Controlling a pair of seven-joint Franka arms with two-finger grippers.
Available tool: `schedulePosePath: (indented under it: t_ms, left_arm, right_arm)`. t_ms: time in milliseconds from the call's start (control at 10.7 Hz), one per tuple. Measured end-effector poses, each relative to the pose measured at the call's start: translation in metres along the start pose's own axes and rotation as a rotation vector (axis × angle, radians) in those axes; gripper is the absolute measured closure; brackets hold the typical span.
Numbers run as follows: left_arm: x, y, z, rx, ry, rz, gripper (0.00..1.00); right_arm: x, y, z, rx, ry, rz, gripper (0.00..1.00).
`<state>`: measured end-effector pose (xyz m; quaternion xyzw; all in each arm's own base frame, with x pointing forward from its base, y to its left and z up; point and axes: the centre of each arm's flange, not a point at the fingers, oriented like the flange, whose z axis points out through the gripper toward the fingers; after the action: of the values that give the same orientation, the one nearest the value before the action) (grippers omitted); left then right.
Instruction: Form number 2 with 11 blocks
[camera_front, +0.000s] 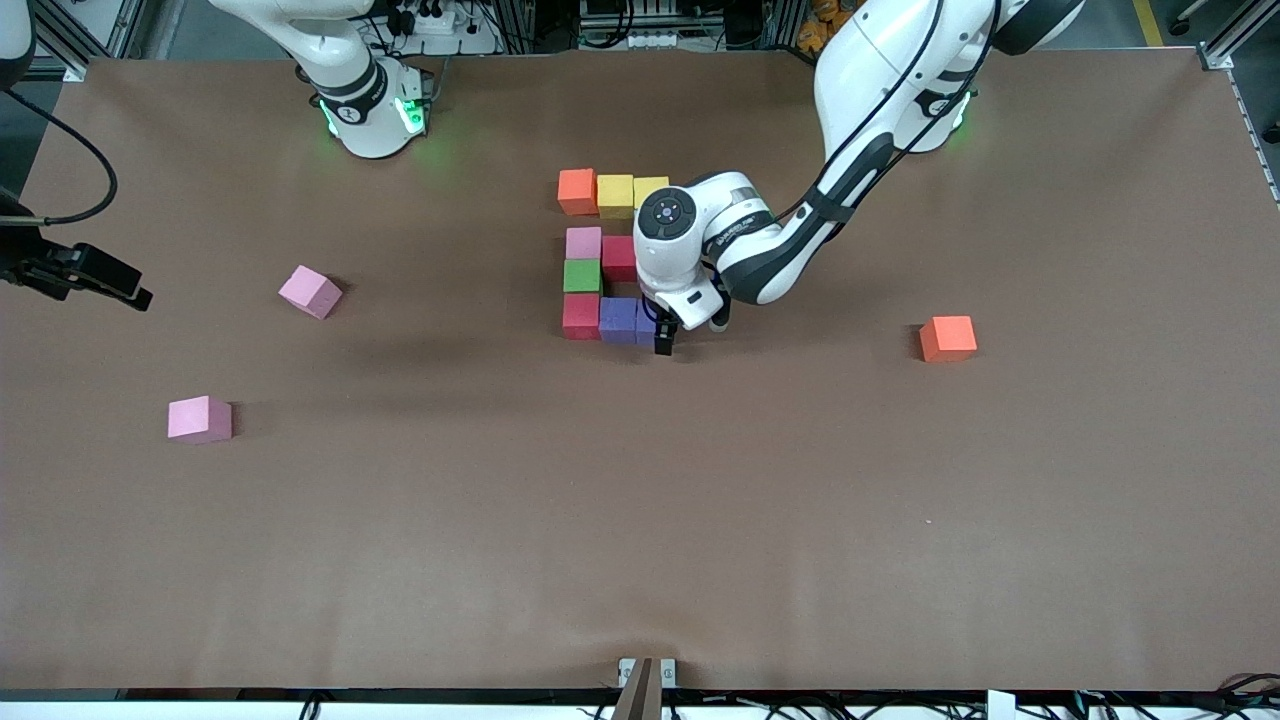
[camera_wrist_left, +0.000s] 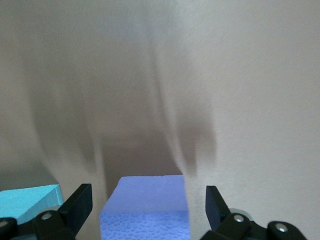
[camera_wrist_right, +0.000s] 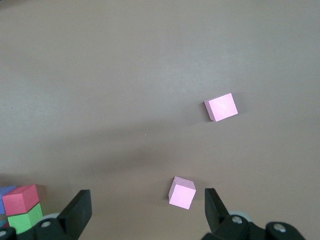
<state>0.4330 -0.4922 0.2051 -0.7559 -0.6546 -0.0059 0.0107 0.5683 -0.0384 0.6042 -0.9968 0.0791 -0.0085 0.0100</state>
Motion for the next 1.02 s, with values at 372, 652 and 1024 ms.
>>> schedulePosePath:
  t_ms: [372,652,1024]
  left_arm:
    - [0.027,0.037,-0.048,-0.03,0.033,-0.014,0.0]
    - [0.053,0.078,-0.091,-0.032,0.055,0.002,0.0]
    - [0.1,0.114,-0.12,0.005,0.057,0.064,0.0]
  right_arm:
    - [0.0,0.0,0.0,0.0,0.002,0.0,0.0]
    - [0.0,-0.001,0.0,0.0,0.001,-0.001,0.0]
    - [0.0,-0.004,0.001,0.0,0.0,-0.006,0.0]
